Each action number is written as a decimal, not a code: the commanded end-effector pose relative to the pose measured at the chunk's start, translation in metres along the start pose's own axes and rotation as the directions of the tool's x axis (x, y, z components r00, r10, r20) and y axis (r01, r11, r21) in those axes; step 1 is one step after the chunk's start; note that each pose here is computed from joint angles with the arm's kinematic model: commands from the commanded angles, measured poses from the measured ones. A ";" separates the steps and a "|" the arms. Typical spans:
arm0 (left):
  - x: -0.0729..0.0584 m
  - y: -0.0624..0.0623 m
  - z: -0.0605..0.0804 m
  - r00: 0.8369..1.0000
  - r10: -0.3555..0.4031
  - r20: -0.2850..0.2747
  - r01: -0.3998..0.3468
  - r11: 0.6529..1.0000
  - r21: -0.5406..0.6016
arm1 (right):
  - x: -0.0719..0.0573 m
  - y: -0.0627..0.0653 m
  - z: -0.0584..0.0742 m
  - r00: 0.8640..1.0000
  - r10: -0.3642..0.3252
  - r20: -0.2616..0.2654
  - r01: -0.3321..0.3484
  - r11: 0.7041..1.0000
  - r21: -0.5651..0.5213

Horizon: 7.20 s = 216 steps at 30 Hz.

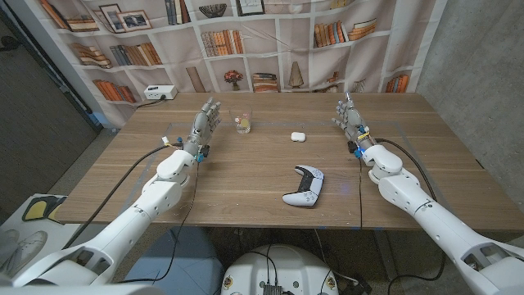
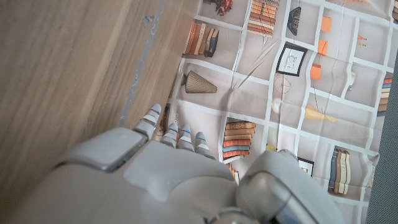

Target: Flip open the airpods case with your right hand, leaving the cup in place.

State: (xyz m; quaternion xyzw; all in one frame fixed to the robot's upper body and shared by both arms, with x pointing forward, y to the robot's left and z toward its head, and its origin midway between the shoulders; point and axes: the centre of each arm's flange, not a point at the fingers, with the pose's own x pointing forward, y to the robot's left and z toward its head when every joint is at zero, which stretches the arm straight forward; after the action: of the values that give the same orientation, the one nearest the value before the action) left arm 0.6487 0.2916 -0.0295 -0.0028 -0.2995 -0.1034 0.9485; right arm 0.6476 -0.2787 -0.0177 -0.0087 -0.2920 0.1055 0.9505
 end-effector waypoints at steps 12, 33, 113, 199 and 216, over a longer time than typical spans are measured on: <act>-0.003 -0.017 -0.009 1.000 -0.003 0.008 0.003 1.000 0.007 | 0.007 -0.006 0.008 0.999 0.021 -0.032 -0.024 0.995 -0.093; 0.001 -0.027 -0.005 0.999 -0.029 0.031 0.028 0.999 0.038 | -0.001 0.004 0.012 0.997 -0.021 -0.078 0.010 0.989 -0.148; -0.032 -0.044 -0.003 0.996 -0.025 0.086 0.026 1.000 -0.008 | -0.019 0.075 0.042 0.957 -0.190 -0.217 0.085 0.904 -0.418; -0.060 -0.039 0.005 0.993 -0.045 0.108 0.045 0.999 0.002 | -0.023 0.157 0.066 0.923 -0.288 -0.254 0.024 0.704 -0.709; -0.063 -0.039 0.004 0.994 -0.038 0.105 0.039 0.999 -0.006 | -0.019 0.169 0.068 0.903 -0.324 -0.281 -0.014 0.632 -0.775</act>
State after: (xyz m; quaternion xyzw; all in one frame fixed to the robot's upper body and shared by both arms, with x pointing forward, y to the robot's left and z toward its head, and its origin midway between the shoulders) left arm 0.5895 0.2654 -0.0622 -0.0010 -0.3486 -0.1240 0.9290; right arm 0.5623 -0.1314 0.0109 -0.3753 -0.1251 -0.1079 0.9121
